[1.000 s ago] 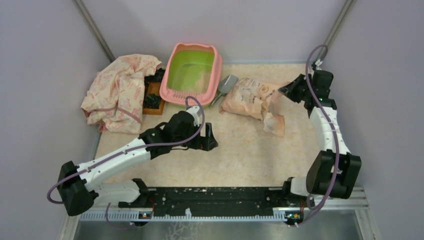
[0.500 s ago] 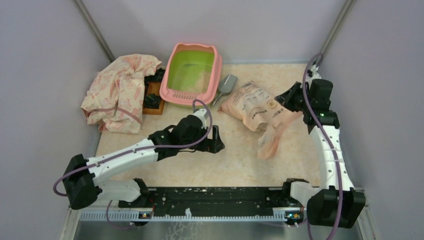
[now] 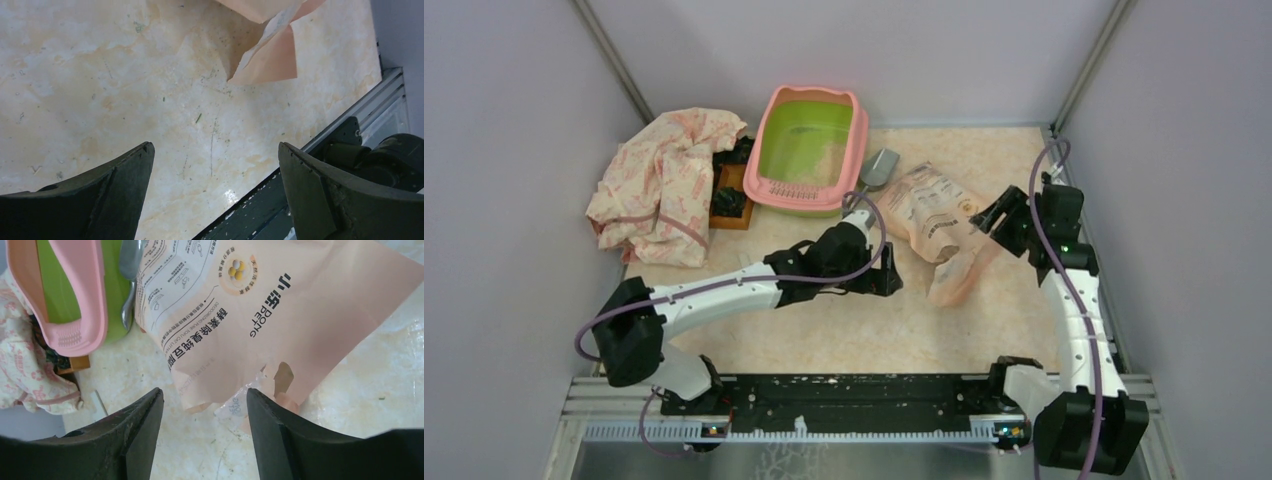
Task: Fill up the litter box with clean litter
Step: Adjust the cat litter bag at the center of the board.
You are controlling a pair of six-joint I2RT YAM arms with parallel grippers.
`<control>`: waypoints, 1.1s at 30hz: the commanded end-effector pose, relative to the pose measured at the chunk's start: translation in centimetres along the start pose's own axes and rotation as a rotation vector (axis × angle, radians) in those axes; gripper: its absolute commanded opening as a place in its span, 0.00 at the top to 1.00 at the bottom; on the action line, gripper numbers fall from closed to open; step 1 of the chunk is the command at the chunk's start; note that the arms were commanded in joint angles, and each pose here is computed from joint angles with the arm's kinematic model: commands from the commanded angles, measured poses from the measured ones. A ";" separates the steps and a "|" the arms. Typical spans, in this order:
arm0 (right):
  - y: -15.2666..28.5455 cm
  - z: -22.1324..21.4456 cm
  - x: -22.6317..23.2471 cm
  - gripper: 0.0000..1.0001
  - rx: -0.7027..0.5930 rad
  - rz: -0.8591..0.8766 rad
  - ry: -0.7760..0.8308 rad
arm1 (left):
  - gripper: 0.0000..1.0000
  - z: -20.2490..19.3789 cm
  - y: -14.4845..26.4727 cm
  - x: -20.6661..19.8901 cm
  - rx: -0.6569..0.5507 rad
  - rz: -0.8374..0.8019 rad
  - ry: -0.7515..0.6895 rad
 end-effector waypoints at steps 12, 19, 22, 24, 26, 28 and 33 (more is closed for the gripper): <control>-0.6 -2.9 -2.7 0.35 0.064 -0.205 -0.194 | 0.01 2.7 -5.2 -6.3 -0.028 -0.125 0.307; -2.4 -3.5 -4.8 0.34 0.029 -0.253 -0.243 | 0.01 3.0 -6.9 -5.7 -0.078 -0.084 0.382; -3.5 -3.3 -5.4 0.34 -0.013 -0.235 -0.259 | 0.01 3.1 -7.7 -5.4 -0.096 -0.080 0.414; -4.1 -2.9 -5.6 0.34 -0.055 -0.200 -0.264 | 0.01 3.3 -8.3 -5.3 -0.111 -0.077 0.427; -4.7 -2.6 -5.6 0.33 -0.095 -0.165 -0.275 | 0.01 3.5 -9.0 -5.5 -0.134 -0.089 0.444; -5.4 -2.3 -5.8 0.33 -0.111 -0.149 -0.286 | 0.01 3.6 -9.8 -5.2 -0.149 -0.083 0.462; -6.7 -1.5 -6.1 0.33 -0.157 -0.099 -0.288 | 0.01 3.7 -11.1 -4.6 -0.182 -0.062 0.506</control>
Point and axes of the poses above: each gripper's point midway between its finger pads, its own y axis back along the fingers, its own x axis along the line the jaws close on, z = x × y, the point moved 10 cm from there along y, back along the fingers, and after that the axes turned 13 degrees about y, right-handed, at the moved point
